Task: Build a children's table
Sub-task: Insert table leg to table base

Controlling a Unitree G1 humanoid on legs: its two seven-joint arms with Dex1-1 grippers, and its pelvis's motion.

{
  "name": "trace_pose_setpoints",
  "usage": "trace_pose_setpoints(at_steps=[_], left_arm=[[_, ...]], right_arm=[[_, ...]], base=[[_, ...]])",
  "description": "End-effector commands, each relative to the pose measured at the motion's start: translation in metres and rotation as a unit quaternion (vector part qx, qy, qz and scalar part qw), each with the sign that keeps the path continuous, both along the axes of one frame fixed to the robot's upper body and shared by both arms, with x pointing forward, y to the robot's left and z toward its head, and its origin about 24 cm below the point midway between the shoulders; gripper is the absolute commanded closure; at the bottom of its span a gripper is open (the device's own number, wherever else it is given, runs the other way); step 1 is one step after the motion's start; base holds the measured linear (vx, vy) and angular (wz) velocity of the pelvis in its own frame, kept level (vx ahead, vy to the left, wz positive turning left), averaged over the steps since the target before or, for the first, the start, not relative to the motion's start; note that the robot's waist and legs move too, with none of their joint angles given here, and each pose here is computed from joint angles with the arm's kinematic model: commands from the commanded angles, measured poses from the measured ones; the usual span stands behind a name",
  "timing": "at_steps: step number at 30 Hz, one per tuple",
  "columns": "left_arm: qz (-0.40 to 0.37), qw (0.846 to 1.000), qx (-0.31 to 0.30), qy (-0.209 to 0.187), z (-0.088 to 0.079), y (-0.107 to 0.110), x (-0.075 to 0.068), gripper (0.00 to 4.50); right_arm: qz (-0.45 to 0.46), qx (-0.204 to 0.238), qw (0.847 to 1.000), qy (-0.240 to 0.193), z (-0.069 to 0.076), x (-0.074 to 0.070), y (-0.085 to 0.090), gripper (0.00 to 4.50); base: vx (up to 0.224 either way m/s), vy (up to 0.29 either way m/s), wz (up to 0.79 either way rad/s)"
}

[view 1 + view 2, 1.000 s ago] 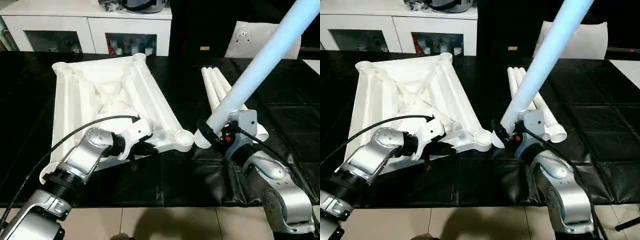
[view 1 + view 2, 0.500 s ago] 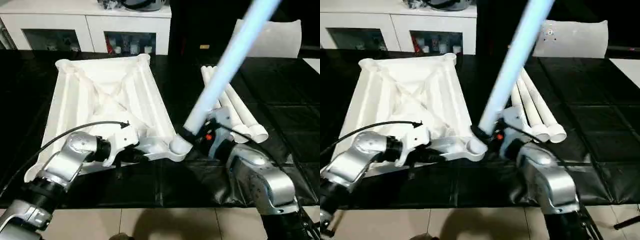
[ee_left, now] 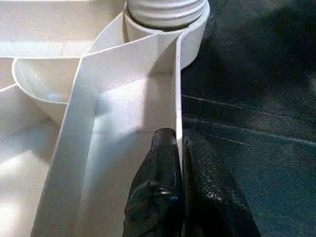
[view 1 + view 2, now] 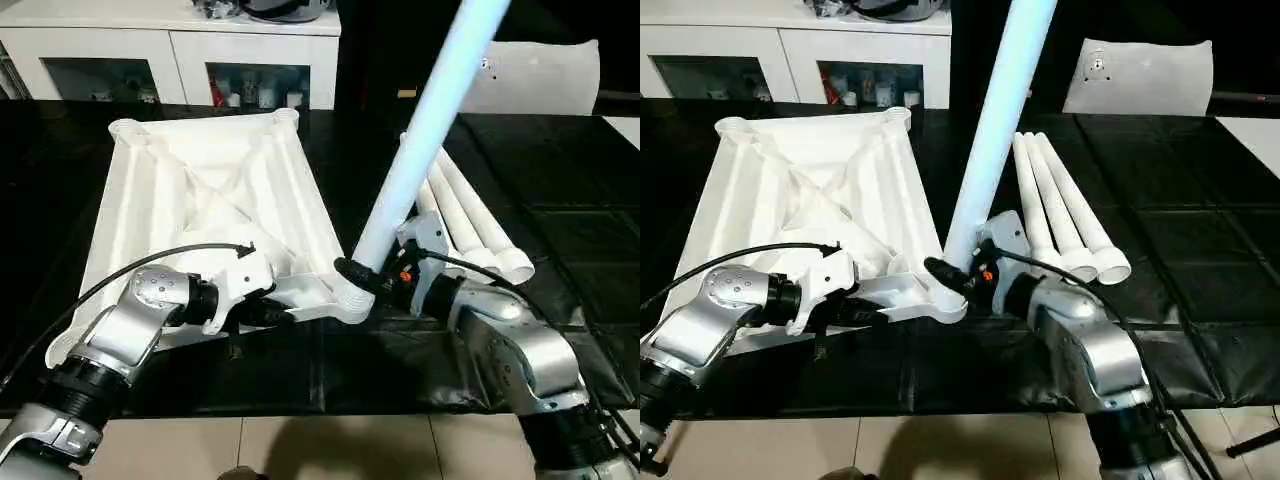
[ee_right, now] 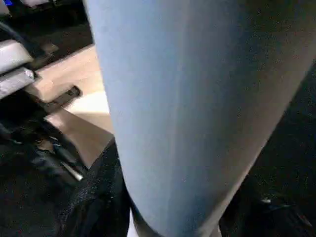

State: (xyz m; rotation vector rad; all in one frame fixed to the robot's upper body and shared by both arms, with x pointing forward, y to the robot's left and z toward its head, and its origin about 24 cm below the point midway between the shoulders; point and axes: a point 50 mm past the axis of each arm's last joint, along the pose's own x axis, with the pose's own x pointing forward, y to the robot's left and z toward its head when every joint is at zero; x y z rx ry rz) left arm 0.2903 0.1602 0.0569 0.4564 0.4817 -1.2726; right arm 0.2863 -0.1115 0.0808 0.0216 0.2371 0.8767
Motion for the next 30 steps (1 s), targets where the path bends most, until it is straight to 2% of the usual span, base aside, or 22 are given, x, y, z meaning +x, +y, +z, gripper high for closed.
trace_pose_setpoints(at_steps=[1, 6, 14, 22, 30], left_arm=[[-0.012, 1.0, -0.015, 0.004, 0.0, -0.004, -0.002, 4.5], [-0.015, 1.0, -0.016, 0.002, 0.001, -0.006, -0.001, 4.5], [-0.015, 1.0, -0.013, -0.004, 0.002, -0.007, 0.001, 4.5], [-0.012, 1.0, -0.012, -0.005, 0.002, -0.007, 0.004, 4.5], [-0.008, 1.0, -0.012, -0.008, 0.003, -0.006, 0.007, 4.5]], right_arm=[[-0.001, -0.014, 1.0, 0.007, -0.005, 0.001, -0.002, 2.61], [0.029, -0.043, 0.999, 0.017, -0.011, 0.0, 0.001, 2.61], [0.046, -0.056, 0.997, 0.024, -0.015, 0.001, 0.004, 2.61], [-0.018, 0.024, 0.998, 0.049, -0.017, 0.01, -0.007, 2.61], [-0.05, 0.041, 0.996, 0.068, -0.034, 0.002, -0.021, 2.61]], base=[[0.0, 0.0, 0.0], [0.0, 0.0, 0.0], [0.0, 0.0, 0.0], [0.0, 0.0, 0.0], [0.0, 0.0, 0.0]])
